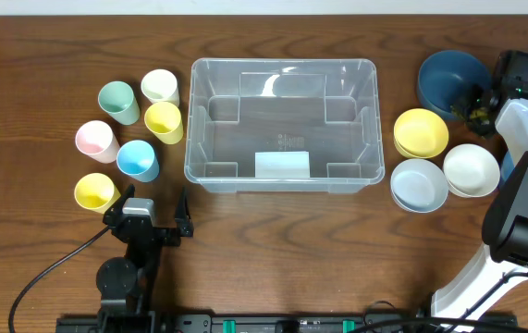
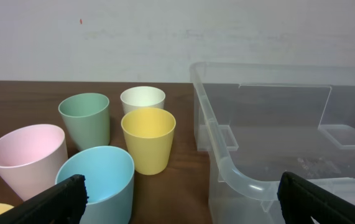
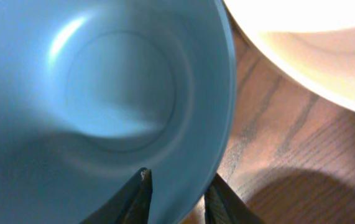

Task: Pack container
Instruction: 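Move the right gripper to the dark teal bowl and grasp its rim, then lift the dark teal bowl and carry it over the container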

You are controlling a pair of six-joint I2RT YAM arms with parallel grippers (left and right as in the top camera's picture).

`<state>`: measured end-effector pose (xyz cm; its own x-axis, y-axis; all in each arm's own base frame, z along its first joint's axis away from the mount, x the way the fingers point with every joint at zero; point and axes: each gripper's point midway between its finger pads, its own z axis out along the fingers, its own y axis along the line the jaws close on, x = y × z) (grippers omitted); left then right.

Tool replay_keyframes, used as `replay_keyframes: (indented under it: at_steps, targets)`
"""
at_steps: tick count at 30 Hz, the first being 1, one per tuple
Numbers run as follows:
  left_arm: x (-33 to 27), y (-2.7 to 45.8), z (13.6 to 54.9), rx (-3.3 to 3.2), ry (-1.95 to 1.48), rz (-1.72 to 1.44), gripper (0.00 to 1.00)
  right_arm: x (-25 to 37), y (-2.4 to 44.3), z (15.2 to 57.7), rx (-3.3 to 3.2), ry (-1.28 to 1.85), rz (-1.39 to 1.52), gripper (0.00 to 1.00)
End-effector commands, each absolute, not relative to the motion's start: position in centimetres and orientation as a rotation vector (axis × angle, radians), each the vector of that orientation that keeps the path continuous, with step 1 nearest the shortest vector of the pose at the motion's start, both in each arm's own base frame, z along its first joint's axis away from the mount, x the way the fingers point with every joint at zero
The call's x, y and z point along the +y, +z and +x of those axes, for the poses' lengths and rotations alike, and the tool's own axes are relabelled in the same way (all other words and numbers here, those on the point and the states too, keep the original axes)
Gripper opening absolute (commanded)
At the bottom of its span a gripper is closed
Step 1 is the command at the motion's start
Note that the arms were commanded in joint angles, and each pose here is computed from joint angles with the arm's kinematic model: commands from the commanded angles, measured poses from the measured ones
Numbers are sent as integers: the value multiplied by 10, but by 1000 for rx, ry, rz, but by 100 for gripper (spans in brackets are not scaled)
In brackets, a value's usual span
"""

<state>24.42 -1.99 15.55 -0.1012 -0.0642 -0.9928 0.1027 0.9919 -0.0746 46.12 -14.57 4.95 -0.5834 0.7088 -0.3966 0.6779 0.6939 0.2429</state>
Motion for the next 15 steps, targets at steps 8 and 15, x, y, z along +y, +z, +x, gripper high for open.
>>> replay_keyframes:
  at_steps: [8,15]
  targets:
    - [-21,141,243,1709,-141,41,98,-148,49,468,2405,75,1059,11]
    - [-21,141,243,1709,-141,41,98,-149,51,472,2388,78,1051,1]
